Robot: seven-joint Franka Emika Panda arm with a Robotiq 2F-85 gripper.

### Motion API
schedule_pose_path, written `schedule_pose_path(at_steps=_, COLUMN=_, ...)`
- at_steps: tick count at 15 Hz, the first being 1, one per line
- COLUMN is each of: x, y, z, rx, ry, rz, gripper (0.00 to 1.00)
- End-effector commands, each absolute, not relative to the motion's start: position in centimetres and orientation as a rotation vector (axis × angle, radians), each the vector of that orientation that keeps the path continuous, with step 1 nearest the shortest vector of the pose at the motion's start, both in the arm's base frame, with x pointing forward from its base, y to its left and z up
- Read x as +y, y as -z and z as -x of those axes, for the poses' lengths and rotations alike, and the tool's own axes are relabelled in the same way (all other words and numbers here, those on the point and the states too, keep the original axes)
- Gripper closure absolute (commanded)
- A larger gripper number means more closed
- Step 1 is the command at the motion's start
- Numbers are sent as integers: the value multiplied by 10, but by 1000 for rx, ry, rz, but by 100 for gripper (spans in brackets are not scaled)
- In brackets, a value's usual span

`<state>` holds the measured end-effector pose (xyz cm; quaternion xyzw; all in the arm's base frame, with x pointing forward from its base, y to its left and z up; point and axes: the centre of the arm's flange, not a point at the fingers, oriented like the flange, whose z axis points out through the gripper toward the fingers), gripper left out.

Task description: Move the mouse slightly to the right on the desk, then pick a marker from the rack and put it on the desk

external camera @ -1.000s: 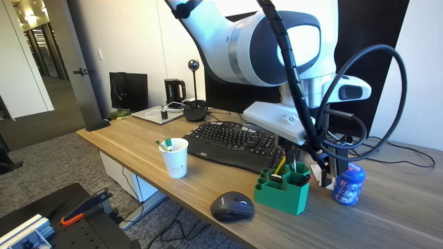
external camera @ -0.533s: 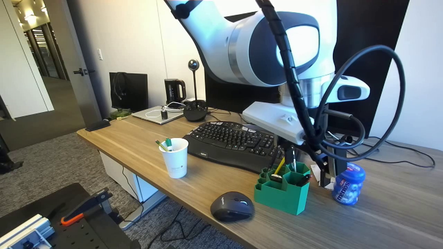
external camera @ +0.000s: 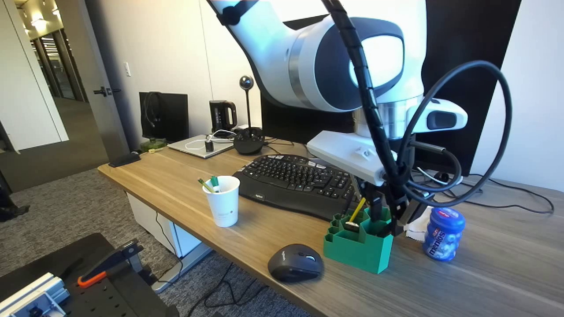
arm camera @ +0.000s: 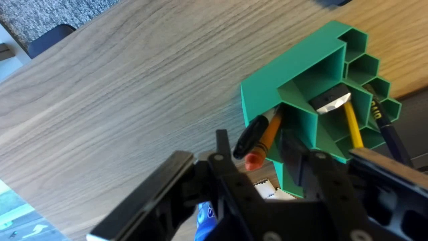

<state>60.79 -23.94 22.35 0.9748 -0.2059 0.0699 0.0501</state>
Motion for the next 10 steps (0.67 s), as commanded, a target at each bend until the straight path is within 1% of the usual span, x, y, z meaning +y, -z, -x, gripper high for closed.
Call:
schedule_pose_path(at_steps=1, x=-236, y=-230, z=-601, rx=-623, ry=-218, rz=-2994, gripper=86)
schedule_pose_path(at_steps=2, x=-236, y=-229, z=-600, rx=-622, ry=-216, rz=-2994, gripper=95)
schedule_pose_path(at_steps=3, x=-235, y=-229, z=-600, rx=-622, ry=-215, rz=-2995, gripper=99)
schedule_pose_path(at_steps=4, x=-235, y=-234, z=-602, rx=-621, ry=-227, rz=-2996, gripper=96)
schedule_pose_path(at_steps=5, x=-234, y=-235, z=-601, rx=-620, ry=-231, rz=-2999, gripper=96)
schedule_pose_path(at_steps=6, x=-233, y=-238, z=-602, rx=-618, ry=-239, rz=-3000, gripper=100)
schedule_pose_path(at_steps=7, x=-232, y=-239, z=-602, rx=-617, ry=-239, rz=-3002, gripper=96)
schedule_pose_path(at_steps=10, x=-230, y=-241, z=-602, rx=-611, ry=-244, rz=-3007, gripper=96)
